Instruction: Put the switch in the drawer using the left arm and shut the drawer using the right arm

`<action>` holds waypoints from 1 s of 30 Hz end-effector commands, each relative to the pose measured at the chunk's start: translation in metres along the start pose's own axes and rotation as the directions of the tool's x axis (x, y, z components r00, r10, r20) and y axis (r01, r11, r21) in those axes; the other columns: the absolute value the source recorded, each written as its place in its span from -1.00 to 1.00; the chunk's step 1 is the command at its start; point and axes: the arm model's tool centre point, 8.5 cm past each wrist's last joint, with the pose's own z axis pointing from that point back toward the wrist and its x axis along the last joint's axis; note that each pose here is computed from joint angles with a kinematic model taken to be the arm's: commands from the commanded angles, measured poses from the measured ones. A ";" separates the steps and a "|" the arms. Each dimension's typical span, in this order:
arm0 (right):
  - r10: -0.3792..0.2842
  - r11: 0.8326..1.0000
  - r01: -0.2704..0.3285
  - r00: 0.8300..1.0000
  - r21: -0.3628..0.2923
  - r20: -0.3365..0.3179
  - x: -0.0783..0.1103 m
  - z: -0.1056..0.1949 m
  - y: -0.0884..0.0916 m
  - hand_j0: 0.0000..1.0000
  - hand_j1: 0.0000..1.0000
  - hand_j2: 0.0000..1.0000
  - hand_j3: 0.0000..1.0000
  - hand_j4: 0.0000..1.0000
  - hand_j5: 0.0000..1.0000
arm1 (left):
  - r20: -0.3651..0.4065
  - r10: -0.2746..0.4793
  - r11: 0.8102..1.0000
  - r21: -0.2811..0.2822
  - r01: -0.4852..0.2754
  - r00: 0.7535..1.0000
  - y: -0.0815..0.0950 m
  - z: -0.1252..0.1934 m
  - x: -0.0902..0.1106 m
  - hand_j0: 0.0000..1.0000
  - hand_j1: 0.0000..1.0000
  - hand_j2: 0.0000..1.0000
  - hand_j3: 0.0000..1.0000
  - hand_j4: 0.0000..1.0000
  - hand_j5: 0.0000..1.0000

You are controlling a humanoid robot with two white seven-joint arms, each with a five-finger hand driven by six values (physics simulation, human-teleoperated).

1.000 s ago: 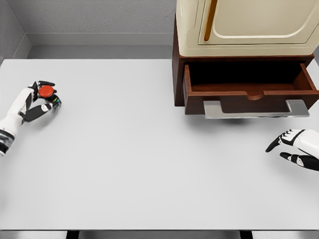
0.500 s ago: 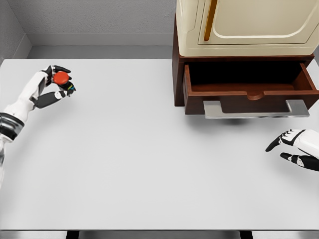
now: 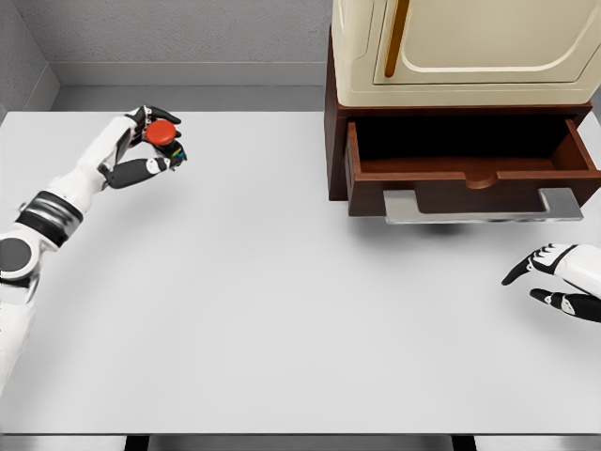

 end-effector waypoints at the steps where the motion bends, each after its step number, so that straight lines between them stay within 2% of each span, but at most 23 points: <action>1: -0.004 1.000 0.004 1.000 -0.005 -0.002 -0.001 0.000 -0.001 0.17 0.17 0.17 0.17 0.17 0.17 | 0.024 0.012 1.000 -0.018 -0.012 1.000 -0.011 -0.004 0.008 -0.12 -0.12 -0.12 -0.12 -0.12 -0.12; 9: -0.002 1.000 0.002 1.000 -0.004 -0.011 -0.003 0.002 -0.002 0.18 0.18 0.18 0.18 0.18 0.18 | 0.077 0.000 0.999 -0.051 0.004 0.997 -0.021 -0.015 0.027 -0.12 -0.12 -0.12 -0.12 -0.12 -0.12; 11: -0.002 1.000 0.002 1.000 -0.004 -0.011 -0.003 0.002 -0.002 0.18 0.18 0.18 0.18 0.18 0.18 | 0.100 0.002 0.997 -0.077 0.006 0.995 -0.032 -0.021 0.036 -0.12 -0.12 -0.12 -0.12 -0.12 -0.12; 16: -0.003 1.000 0.003 1.000 -0.004 -0.012 -0.004 0.002 -0.002 0.18 0.18 0.18 0.18 0.18 0.18 | 0.134 -0.006 0.993 -0.114 0.021 0.991 -0.043 -0.028 0.053 -0.12 -0.12 -0.12 -0.12 -0.12 -0.12; 30: 0.000 1.000 0.000 1.000 -0.004 -0.010 -0.003 0.002 -0.003 0.18 0.18 0.18 0.18 0.18 0.18 | 0.252 -0.004 0.985 -0.167 0.047 0.968 -0.067 -0.045 0.098 -0.13 -0.13 -0.13 -0.13 -0.13 -0.13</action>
